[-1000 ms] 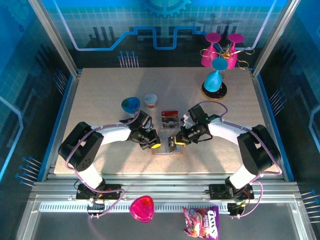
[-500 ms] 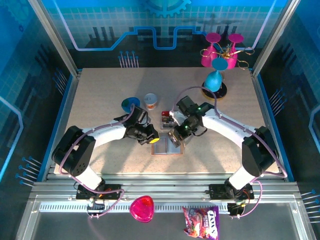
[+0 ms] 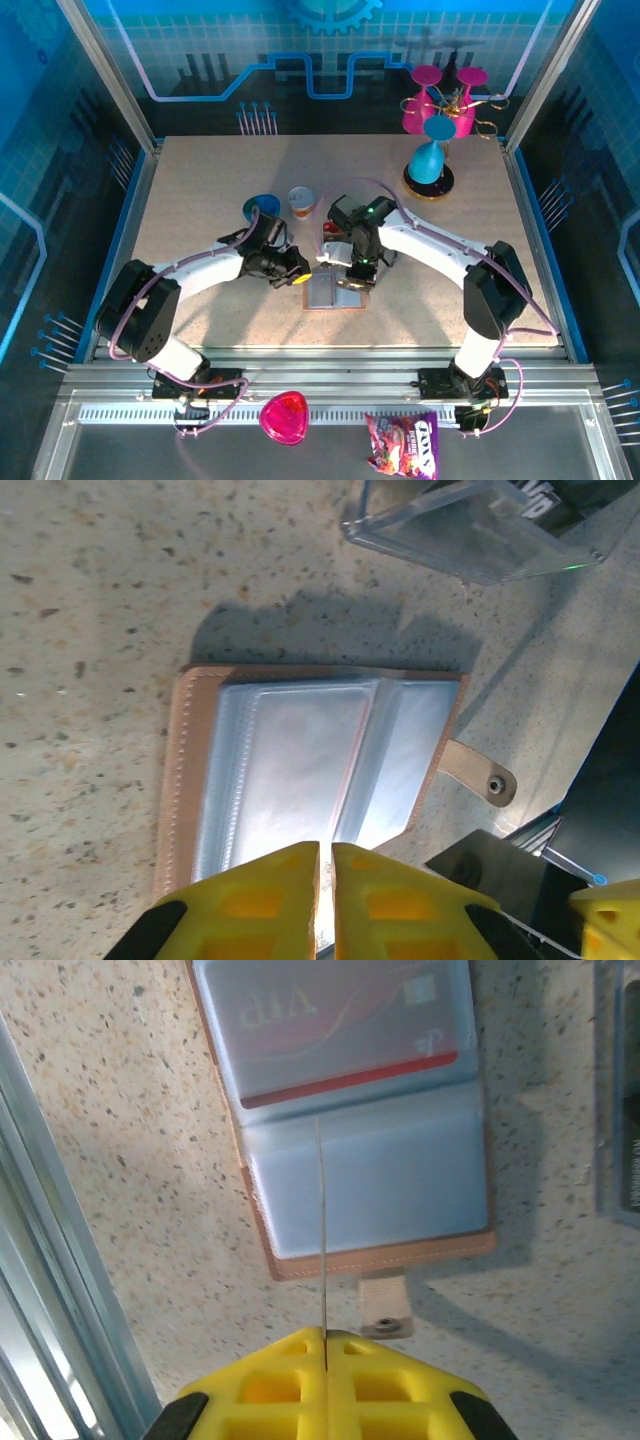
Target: Take the credit cards out of the card holder
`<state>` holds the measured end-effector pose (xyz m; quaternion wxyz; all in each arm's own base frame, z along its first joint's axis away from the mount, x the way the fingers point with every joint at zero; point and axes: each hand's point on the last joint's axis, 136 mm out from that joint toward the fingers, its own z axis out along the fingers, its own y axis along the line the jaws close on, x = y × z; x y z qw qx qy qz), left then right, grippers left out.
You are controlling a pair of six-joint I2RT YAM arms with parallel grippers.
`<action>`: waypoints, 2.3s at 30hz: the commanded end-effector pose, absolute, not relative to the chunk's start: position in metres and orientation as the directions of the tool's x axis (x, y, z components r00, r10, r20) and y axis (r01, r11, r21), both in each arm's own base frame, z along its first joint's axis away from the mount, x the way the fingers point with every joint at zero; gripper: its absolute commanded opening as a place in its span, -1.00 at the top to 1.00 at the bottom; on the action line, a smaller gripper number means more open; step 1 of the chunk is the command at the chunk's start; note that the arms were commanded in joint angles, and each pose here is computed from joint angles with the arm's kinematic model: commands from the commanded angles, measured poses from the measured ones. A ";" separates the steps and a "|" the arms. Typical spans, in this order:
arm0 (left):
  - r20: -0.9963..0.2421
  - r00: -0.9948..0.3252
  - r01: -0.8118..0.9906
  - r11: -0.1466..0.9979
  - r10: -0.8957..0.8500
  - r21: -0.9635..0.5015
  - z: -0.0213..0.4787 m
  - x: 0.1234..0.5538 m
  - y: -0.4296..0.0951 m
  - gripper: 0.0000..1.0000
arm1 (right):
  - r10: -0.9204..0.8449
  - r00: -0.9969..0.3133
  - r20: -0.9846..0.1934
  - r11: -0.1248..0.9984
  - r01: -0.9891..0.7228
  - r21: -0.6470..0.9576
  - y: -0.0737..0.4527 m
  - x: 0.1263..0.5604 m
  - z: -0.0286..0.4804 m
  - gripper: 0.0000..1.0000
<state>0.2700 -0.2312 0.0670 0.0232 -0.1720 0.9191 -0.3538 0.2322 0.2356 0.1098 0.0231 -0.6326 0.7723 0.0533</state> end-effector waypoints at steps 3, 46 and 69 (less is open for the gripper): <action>0.087 -0.932 -0.319 0.687 -0.351 -0.653 0.065 0.260 -0.219 0.76 | -0.997 -0.051 -0.058 0.048 -0.997 0.059 0.236 0.246 0.121 1.00; 0.106 -0.891 -0.405 0.669 -0.441 -0.623 0.057 0.262 -0.197 0.69 | -0.996 0.033 -0.082 -0.040 -0.996 0.084 0.254 0.370 0.113 1.00; 0.112 -0.888 -0.413 0.666 -0.446 -0.622 0.055 0.263 -0.195 0.69 | -0.998 -0.023 -0.051 0.012 -0.980 0.197 0.251 0.361 0.075 0.87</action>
